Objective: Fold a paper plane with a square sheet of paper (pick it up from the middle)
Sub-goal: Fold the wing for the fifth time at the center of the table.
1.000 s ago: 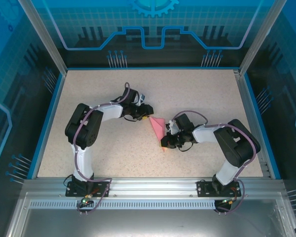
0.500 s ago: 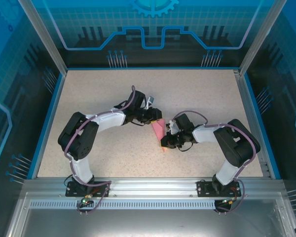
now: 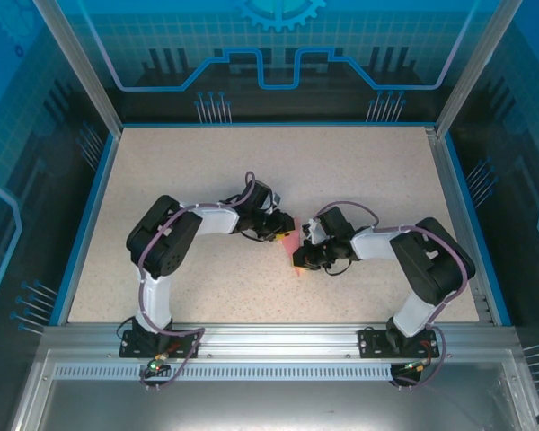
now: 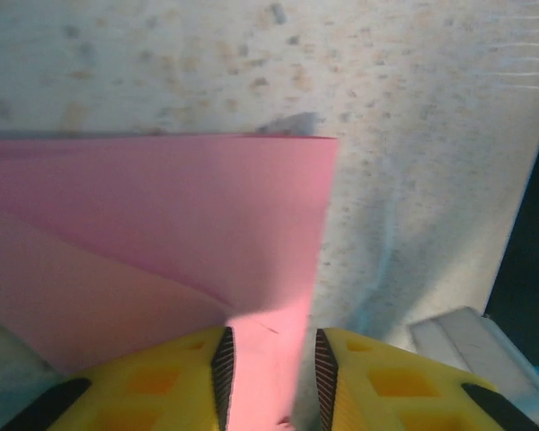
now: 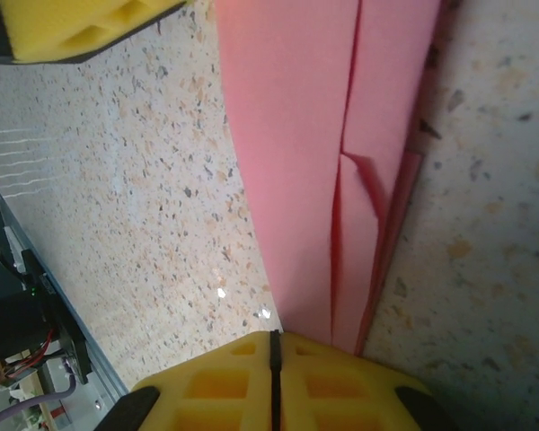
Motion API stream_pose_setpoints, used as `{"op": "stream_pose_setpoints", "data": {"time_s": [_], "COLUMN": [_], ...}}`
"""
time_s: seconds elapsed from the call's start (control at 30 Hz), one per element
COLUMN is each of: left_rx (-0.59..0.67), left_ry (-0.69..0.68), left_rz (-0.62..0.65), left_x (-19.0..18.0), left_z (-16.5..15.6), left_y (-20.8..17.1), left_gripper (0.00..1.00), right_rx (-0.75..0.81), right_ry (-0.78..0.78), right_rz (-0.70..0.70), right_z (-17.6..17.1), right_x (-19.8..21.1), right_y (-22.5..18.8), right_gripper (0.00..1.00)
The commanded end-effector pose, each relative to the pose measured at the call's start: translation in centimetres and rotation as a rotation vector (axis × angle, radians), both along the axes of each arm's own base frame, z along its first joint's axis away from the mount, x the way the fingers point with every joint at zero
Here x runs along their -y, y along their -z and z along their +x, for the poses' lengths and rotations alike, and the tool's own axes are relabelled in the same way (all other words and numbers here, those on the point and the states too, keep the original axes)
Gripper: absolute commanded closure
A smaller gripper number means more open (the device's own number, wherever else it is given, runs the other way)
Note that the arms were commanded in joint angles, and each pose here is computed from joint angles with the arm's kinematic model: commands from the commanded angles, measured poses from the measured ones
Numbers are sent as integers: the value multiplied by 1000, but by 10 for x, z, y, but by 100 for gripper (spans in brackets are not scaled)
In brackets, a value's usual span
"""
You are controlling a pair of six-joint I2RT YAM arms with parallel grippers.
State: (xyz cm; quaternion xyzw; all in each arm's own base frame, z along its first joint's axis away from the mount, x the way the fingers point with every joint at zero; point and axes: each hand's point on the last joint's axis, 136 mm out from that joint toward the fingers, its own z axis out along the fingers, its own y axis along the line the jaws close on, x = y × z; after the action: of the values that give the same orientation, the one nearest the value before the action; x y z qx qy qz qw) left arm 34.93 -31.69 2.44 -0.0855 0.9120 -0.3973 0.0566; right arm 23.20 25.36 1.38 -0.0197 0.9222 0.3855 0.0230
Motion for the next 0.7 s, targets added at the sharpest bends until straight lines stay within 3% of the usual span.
{"op": "stream_pose_setpoints", "data": {"time_s": [0.0,0.17,0.3,0.67], "left_rx": [-7,-31,-34,-43], "left_ry": [-7,5,5,-2], "left_rz": [136,152,153,173], "left_x": [-15,-18,-19,-21], "left_z": [0,-6,-7,-8], "left_y": [26,40,42,44], "left_gripper": [68,69,69,69], "right_rx": [10,61,34,-73], "right_ry": [26,56,48,-41], "right_rz": [-5,23,6,-104], "right_z": [1,19,22,-31], "right_x": [2,-7,-13,3], "right_y": [-11,-33,-23,20], "right_gripper": [90,88,88,87]}}
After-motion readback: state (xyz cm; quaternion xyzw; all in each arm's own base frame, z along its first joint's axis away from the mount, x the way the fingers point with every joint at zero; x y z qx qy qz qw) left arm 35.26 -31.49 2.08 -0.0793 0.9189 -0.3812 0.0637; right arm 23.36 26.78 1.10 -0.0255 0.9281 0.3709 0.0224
